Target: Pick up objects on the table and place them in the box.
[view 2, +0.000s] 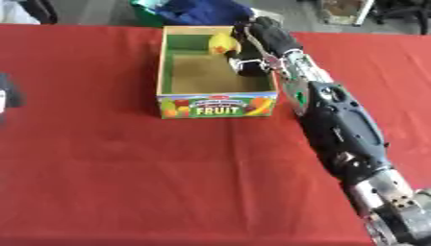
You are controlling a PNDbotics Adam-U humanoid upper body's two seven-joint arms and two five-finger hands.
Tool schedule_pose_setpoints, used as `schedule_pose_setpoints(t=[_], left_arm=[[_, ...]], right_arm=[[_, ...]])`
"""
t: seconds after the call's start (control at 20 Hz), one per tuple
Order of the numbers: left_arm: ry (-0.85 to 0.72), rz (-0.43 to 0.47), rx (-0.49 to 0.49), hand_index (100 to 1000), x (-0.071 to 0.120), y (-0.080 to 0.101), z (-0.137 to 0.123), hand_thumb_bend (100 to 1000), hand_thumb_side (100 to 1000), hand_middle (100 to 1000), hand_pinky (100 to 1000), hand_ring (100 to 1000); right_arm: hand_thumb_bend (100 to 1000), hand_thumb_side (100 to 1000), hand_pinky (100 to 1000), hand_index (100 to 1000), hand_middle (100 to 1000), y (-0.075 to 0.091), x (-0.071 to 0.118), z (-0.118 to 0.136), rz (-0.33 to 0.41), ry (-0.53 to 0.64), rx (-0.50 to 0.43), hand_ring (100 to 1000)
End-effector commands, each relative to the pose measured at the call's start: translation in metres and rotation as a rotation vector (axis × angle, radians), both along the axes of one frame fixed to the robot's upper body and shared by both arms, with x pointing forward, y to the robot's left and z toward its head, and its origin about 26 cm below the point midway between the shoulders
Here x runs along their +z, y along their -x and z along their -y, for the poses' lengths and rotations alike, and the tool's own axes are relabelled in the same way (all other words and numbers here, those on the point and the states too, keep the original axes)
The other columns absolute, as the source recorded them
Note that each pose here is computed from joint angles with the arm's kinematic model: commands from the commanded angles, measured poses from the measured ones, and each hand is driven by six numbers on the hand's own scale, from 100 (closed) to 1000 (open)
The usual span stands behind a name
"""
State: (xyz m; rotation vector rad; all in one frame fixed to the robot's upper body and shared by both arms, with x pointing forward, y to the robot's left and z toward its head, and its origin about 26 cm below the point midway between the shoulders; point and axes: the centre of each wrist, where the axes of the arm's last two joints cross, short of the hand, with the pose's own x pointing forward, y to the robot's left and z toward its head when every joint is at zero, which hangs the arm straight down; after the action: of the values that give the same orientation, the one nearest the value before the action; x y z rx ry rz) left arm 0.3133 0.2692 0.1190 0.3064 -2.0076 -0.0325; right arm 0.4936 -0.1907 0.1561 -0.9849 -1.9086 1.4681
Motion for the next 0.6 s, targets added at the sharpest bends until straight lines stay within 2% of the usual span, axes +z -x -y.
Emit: schedule_pose_setpoints(t=[0.05, 0.1, 0.15, 0.2, 0.3, 0.4, 0.6], left_arm=[[-0.004, 0.030, -0.015, 669, 0.009, 0.000, 0.001, 270, 535, 547, 622, 584], [-0.004, 0.029, -0.015, 669, 0.009, 0.000, 0.001, 270, 535, 547, 623, 584], [-0.003, 0.029, -0.014, 669, 0.009, 0.000, 0.001, 269, 535, 547, 623, 584], [-0.003, 0.029, -0.014, 670, 0.009, 0.000, 0.001, 269, 535, 547, 623, 584], [-0.003, 0.028, -0.013, 669, 0.009, 0.000, 0.001, 270, 535, 547, 622, 584], [-0.003, 0.027, -0.012, 670, 0.008, 0.000, 0.001, 269, 535, 547, 623, 584], [-0.004, 0.025, -0.012, 669, 0.008, 0.000, 0.000, 270, 535, 547, 623, 584]], right_arm=[[100, 299, 772, 576, 601, -0.004, 0.013, -0.001, 0.001, 0.060, 0.012, 653], [100, 318, 780, 647, 622, -0.004, 0.012, 0.000, -0.010, 0.080, 0.015, 668], [100, 322, 781, 661, 627, -0.004, 0.013, 0.000, -0.019, 0.097, 0.016, 671], [100, 345, 794, 736, 659, -0.004, 0.013, 0.000, -0.026, 0.114, 0.016, 689], [100, 359, 801, 797, 682, -0.004, 0.016, 0.001, -0.035, 0.135, 0.015, 699], [119, 368, 810, 847, 709, -0.003, 0.019, 0.002, -0.040, 0.145, 0.016, 711], [107, 333, 812, 855, 709, -0.002, 0.030, 0.004, -0.027, 0.126, 0.029, 710]])
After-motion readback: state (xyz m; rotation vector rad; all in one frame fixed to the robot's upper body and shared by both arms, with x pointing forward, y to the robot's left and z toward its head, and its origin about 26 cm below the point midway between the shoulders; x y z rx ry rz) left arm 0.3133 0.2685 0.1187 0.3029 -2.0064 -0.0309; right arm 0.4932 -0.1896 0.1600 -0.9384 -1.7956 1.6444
